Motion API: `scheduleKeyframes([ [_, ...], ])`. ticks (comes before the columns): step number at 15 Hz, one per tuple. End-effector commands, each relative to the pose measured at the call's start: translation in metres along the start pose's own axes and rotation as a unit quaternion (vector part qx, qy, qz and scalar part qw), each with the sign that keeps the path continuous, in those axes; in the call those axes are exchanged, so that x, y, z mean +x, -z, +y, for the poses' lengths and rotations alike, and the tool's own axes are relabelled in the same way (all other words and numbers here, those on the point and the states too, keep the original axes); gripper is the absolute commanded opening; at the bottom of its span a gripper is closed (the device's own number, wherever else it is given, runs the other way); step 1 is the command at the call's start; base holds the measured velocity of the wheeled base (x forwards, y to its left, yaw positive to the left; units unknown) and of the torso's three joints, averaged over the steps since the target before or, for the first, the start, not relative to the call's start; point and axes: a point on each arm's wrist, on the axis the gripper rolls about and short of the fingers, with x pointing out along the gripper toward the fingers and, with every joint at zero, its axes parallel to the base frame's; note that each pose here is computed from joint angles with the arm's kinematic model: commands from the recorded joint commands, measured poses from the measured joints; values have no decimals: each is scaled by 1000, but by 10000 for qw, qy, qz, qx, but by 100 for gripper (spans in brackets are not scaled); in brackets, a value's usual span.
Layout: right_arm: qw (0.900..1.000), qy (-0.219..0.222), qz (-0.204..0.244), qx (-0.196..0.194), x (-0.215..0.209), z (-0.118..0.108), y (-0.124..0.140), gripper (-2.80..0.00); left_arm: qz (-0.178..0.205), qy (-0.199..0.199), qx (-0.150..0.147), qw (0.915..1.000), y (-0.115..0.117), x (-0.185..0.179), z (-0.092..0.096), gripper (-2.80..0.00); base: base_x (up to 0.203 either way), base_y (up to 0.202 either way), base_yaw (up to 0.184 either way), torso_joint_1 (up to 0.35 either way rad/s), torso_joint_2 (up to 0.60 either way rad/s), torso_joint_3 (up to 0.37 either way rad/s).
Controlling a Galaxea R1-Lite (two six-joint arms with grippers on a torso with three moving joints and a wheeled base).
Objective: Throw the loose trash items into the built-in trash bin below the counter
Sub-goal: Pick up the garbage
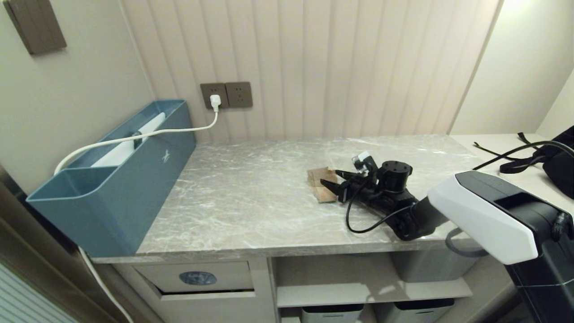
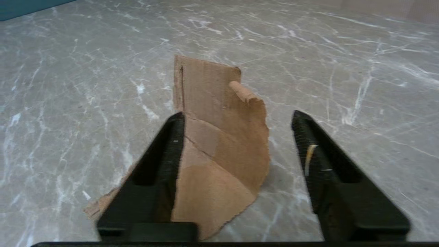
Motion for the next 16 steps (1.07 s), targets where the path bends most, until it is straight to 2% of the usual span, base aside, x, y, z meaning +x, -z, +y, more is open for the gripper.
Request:
scheduleKeyframes([
  [1,10000,-52,-49,-26,2,2,-1,-280,-9,0,0,10000,0,0,0,-280,0,0,0,0,0,0],
  [5,9995,-320,-65,-32,9,18,-4,-280,-9,0,0,10000,0,0,0,-280,0,0,0,0,0,0],
  [9,9994,-323,-136,-69,9,21,-11,-280,-9,0,0,10000,0,0,0,-280,0,0,0,0,0,0],
  [13,9977,-361,-573,-90,-12,32,-79,-280,-9,0,0,10000,0,0,0,-280,0,0,0,0,0,0],
  [16,9957,-494,-737,255,-44,70,-126,-280,-9,0,0,10000,0,0,0,-280,0,0,0,0,0,0],
])
